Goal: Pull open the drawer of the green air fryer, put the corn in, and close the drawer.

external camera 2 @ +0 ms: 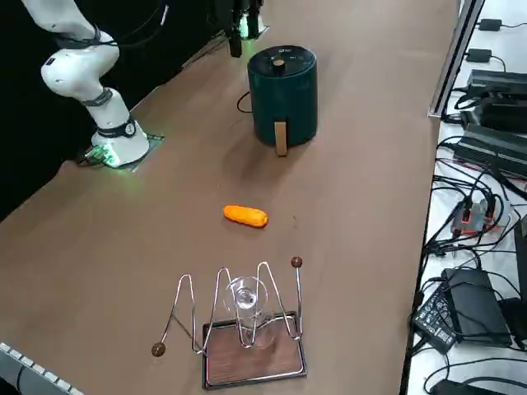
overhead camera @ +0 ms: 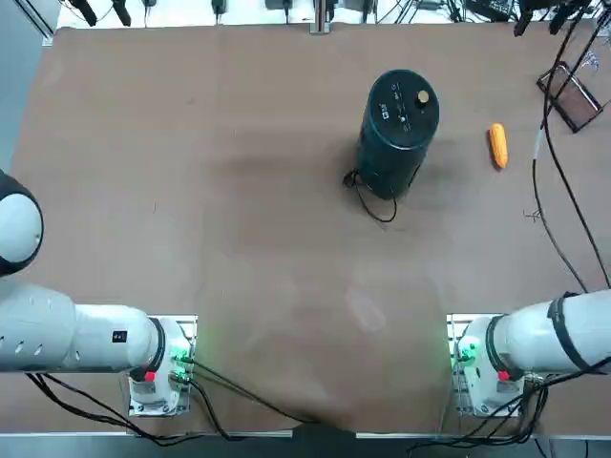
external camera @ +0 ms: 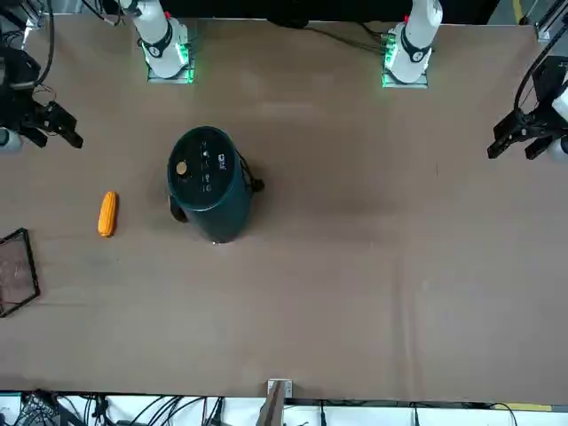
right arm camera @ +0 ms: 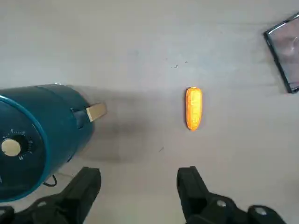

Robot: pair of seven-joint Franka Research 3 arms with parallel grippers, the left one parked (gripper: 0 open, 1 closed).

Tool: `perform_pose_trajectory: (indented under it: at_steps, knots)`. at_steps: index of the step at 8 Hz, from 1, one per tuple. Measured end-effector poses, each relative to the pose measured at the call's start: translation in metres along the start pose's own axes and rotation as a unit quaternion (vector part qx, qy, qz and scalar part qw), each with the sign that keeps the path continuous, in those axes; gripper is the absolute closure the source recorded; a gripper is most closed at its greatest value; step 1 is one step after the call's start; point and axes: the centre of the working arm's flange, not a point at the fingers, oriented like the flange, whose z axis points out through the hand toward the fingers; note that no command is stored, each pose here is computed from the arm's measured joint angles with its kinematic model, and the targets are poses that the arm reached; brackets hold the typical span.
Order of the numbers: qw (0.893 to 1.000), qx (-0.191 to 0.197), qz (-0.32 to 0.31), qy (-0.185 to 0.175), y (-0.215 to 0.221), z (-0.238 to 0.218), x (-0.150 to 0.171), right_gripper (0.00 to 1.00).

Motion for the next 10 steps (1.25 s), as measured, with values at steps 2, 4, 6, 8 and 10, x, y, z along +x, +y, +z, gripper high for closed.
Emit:
perform_pose_trajectory:
  at_steps: [2, 4, 6, 8, 10]
  knots:
    - [0.999, 0.026, 0.006, -0.032, -0.017, 0.046, 0.023, 0.00]
    - [0.996, 0.041, 0.067, -0.048, -0.017, 0.093, 0.045, 0.00]
    - [0.987, 0.039, 0.148, -0.048, -0.021, 0.144, 0.056, 0.00]
    - [0.969, 0.069, 0.232, -0.057, -0.031, 0.196, 0.052, 0.01]
    - [0.935, 0.100, 0.326, -0.094, -0.038, 0.228, 0.048, 0.01]
